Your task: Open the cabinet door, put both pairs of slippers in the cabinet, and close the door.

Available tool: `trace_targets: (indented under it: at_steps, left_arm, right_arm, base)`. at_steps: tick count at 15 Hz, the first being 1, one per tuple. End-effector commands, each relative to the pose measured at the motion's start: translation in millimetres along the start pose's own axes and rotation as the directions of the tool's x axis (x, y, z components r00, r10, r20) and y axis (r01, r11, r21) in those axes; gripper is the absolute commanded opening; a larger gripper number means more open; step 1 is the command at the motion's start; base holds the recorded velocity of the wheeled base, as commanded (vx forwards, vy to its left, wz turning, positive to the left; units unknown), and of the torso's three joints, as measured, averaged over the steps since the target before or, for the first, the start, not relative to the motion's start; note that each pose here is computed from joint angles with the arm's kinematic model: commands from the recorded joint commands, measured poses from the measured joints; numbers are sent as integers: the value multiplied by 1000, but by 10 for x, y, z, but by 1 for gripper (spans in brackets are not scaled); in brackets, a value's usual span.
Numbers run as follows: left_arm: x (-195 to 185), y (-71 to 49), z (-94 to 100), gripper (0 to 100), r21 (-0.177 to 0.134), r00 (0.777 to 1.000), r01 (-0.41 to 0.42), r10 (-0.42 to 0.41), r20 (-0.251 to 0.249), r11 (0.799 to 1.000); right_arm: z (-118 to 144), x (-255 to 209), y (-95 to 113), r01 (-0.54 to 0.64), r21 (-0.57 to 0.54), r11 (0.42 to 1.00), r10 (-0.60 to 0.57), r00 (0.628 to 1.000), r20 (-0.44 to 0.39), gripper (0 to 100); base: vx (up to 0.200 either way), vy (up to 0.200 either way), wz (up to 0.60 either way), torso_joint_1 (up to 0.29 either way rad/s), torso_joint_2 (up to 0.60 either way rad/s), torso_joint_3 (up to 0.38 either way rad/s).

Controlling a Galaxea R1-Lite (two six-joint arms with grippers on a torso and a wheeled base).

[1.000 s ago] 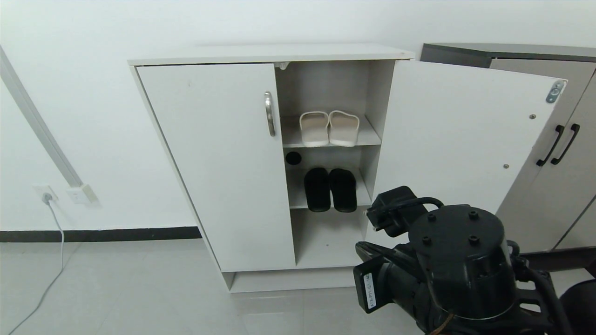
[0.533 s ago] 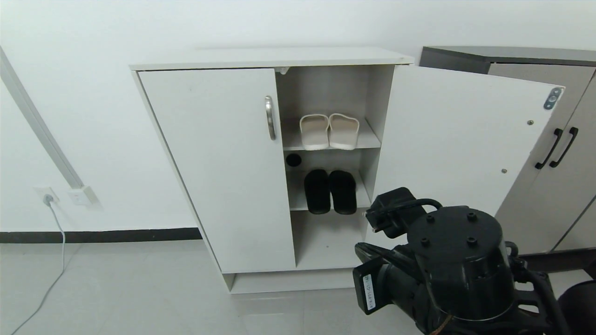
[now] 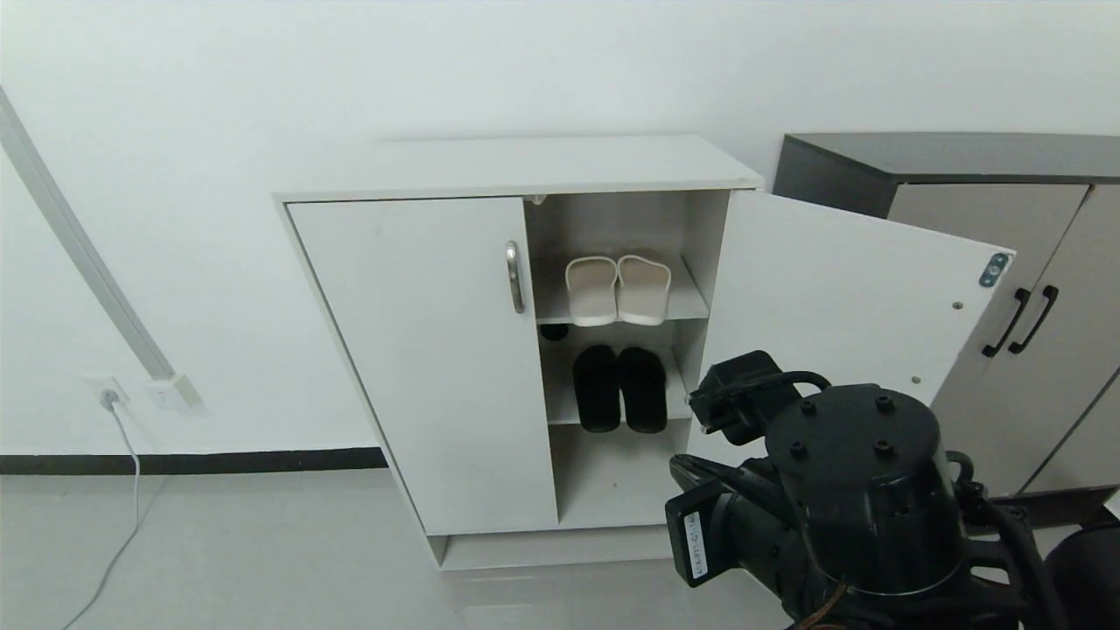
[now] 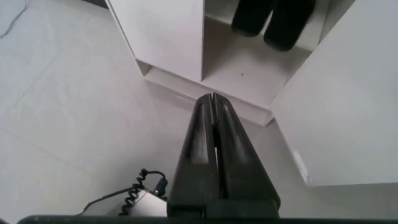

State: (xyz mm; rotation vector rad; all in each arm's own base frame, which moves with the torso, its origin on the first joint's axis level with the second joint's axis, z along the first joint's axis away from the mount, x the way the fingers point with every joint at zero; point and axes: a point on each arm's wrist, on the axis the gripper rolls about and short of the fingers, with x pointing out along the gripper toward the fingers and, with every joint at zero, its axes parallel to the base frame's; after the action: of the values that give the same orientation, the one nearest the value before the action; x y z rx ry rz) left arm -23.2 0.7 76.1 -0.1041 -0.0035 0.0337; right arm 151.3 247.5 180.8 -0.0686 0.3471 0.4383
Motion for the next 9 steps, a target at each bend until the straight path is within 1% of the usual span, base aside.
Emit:
trace_targets:
  at_steps: [1, 4, 9]
  left_arm:
    - [1, 0, 0, 0, 0, 1000, -2, 2, -2, 1000]
    - [1, 0, 0, 0, 0, 1000, -2, 2, -2, 1000]
    - [1, 0, 0, 0, 0, 1000, -2, 2, -2, 1000]
  right_arm:
    - [4, -7, 2, -2, 0, 1000, 2, 1000, 2, 0]
    - [1, -4, 4, -2, 0, 1000, 2, 1000, 0, 0]
    - [7, -11, 0, -1, 1, 1000, 1, 1000, 3, 0]
  base:
    - [0, 0, 0, 129, -466, -349]
    - [0, 0, 0, 139, -468, -330]
    - [0, 0, 0, 170, -482, -319]
